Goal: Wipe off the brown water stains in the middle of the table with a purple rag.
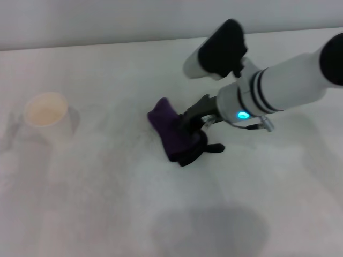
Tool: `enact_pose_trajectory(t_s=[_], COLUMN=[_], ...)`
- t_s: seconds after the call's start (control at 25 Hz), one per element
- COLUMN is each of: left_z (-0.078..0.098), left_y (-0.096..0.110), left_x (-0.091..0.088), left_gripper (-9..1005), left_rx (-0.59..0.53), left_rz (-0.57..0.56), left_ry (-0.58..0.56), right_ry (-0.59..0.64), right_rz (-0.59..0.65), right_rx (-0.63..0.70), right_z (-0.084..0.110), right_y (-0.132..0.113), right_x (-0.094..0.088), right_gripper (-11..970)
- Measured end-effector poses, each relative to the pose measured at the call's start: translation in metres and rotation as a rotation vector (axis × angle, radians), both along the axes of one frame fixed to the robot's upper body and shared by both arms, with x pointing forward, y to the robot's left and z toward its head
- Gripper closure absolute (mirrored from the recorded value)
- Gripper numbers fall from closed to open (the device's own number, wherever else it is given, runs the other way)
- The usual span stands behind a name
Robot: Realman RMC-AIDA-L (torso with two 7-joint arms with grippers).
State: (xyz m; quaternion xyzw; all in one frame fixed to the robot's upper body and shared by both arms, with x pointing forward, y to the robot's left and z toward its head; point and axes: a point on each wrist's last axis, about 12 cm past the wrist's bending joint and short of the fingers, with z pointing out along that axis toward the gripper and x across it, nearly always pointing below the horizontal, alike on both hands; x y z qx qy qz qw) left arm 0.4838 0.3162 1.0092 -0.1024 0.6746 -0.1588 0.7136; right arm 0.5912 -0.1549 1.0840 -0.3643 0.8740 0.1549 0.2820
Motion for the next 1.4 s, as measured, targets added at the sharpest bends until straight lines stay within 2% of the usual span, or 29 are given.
enact_pose_trajectory(t_s=[0.2,0.56,0.6,0.76,0.96,1.2,1.4], left_z=[0.001,0.003,0.003,0.003,0.004,0.005,0.005], left_y=[0.003,0.006,0.006,0.008,0.01,0.01,0.011], left_x=[0.0,0.002,0.002,0.001,0.0,-0.001,-0.002], left_gripper=[106,106,106,105,105,105,105], left_rx=[-0.004,0.075,0.077,0.076,0.073,0.074,0.073], left_rz=[0.022,0.052,0.055,0.068,0.079,0.08,0.083], left_ry=[-0.009,-0.023,-0.024,-0.024,-0.033,-0.044,-0.044], right_ry=[0.051,0.17,0.193,0.17,0.122,0.048,-0.108], right_rz=[-0.101,-0.311,-0.3,-0.257,-0.186,-0.168,-0.161], right_rx=[0.031,0.154,0.171,0.177,0.144,0.155,0.347], right_z=[-0.001,0.004,0.005,0.006,0.003,0.007,0.022], right_y=[-0.026,-0.091,-0.102,-0.11,-0.107,-0.103,-0.108], right_x=[0.004,0.004,0.001,-0.003,-0.004,-0.001,0.001], right_gripper=[881,878,878,877,875,637,484])
